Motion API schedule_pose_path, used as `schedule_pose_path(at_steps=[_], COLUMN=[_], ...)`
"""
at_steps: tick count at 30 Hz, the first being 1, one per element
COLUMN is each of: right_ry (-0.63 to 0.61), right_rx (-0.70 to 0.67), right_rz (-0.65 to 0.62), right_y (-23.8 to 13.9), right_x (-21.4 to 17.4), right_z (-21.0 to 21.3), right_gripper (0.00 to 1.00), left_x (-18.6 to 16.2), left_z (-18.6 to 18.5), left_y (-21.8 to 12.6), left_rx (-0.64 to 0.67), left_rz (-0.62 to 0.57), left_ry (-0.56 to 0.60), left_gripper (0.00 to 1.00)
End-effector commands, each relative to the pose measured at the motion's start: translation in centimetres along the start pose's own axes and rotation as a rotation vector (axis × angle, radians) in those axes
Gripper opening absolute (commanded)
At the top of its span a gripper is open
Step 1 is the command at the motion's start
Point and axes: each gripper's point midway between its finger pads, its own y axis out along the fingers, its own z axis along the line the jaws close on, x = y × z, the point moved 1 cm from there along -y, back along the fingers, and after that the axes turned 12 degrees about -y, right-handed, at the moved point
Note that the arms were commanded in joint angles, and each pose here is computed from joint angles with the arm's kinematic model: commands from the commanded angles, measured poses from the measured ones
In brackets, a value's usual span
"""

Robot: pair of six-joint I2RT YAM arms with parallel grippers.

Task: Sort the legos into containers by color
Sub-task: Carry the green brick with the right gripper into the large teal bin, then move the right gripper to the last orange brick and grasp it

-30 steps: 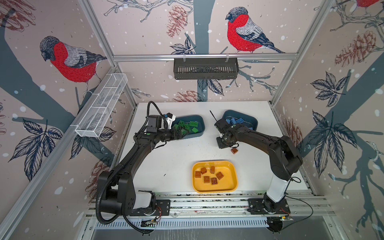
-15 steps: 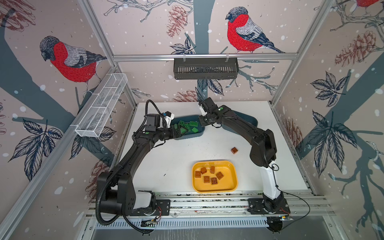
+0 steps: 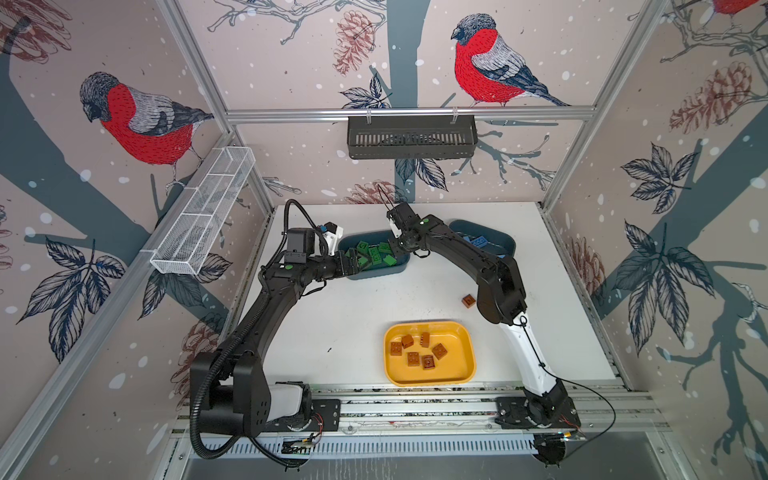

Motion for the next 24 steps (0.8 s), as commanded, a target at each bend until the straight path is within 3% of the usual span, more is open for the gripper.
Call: schedule_pose_path(at_steps=[1,8,16,24], right_ry=[-0.012,0.035,0.167,0.274], right_rx=[-0.049,-0.079,-0.097,-0.125], right_rz=[0.004,0.043,0.142,0.21], right_y=[-1.5,-6.8,-12.0,-13.2], right_x=[0.2,-3.3,-12.7,-21.0], right_z=[-1.0,-2.8,-4.7,-6.3], right_gripper=[0.57,0.62,0.67,0.71], left_x=[0.1,0.1,0.0,-0.2], left_z=[-0.4,-0.8,-1.0,-1.3], left_y=[-0.2,-0.2,0.2,0.9], left_rx=[-0.01,-0.038,-0.083,-0.098], left_rz=[-0.003,-0.004,-0.007,0.012], left_ry=[0.018,0.016,-0.007,-0.007], left_gripper=[0.97,0.97,0.97,0.97])
